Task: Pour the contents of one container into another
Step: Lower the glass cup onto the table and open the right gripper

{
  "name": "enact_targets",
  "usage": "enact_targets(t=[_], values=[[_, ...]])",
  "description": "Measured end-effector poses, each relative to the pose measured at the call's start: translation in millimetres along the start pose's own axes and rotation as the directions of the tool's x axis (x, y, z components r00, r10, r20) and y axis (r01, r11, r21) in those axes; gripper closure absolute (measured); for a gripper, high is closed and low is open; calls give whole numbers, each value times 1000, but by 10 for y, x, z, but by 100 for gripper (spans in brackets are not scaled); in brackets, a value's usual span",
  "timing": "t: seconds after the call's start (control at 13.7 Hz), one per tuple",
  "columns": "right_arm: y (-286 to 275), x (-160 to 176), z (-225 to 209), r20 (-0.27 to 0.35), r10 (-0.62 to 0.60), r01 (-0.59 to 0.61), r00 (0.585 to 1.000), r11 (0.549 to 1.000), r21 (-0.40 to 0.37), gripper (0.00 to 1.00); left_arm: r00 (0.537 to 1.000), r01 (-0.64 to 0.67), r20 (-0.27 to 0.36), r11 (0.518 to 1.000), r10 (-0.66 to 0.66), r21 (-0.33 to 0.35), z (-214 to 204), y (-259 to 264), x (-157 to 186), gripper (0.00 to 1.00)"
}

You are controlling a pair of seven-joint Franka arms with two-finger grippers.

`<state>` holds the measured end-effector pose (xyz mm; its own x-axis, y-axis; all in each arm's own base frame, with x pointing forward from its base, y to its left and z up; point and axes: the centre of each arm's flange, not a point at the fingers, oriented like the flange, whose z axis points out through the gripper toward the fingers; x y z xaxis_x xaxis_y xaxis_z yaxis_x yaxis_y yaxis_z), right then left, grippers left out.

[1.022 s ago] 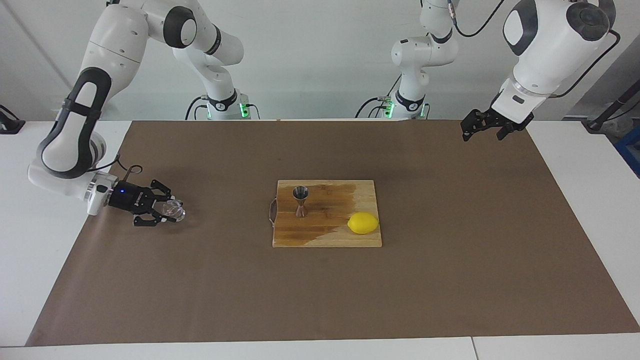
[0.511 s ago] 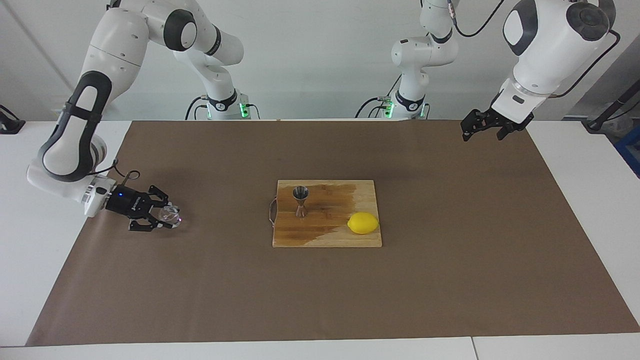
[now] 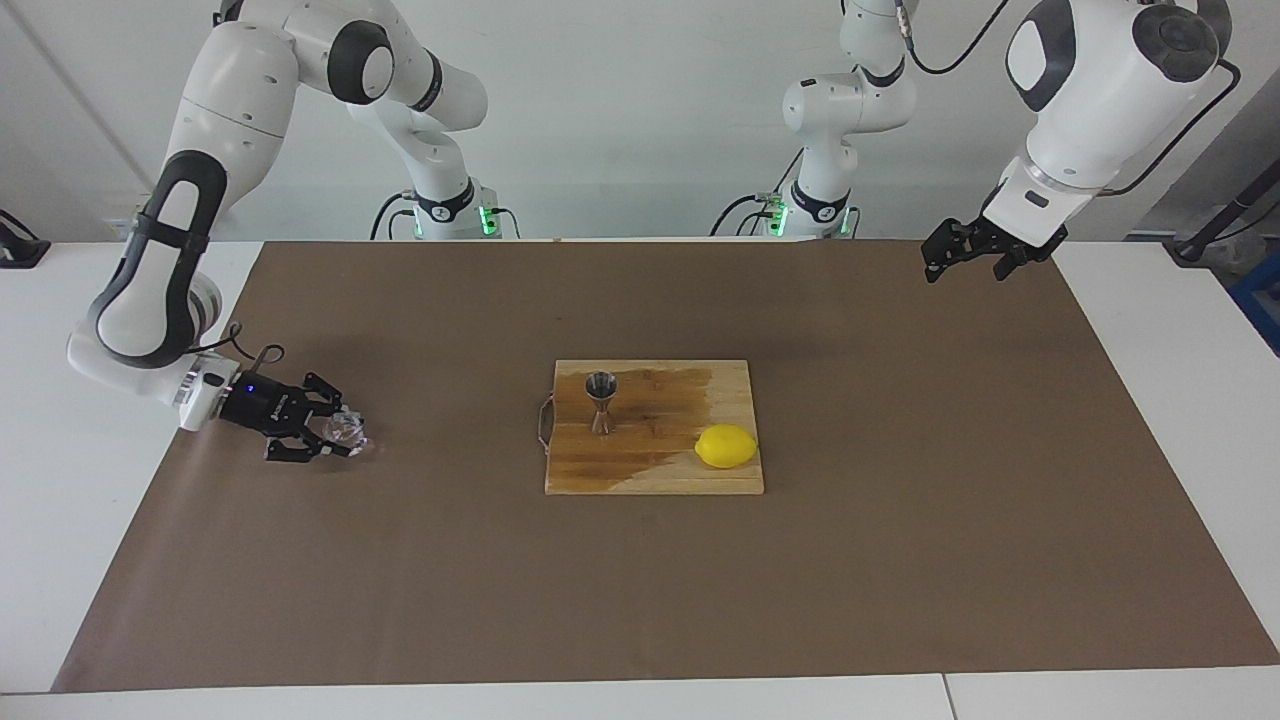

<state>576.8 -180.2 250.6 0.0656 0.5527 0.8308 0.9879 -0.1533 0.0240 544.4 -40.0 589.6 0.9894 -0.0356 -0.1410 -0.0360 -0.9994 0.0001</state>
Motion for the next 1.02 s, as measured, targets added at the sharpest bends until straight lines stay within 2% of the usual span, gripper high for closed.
enact_targets(t=[0.37,1.02], values=[[-35,-27,34,-7,-1,1,1000,1000,1,52,1000,0,0,1000,0,0,0,0,0,0],[-68,-54,61,-12,-19,19,1000,1000,2,44,1000,0,0,1000,0,0,0,0,0,0]])
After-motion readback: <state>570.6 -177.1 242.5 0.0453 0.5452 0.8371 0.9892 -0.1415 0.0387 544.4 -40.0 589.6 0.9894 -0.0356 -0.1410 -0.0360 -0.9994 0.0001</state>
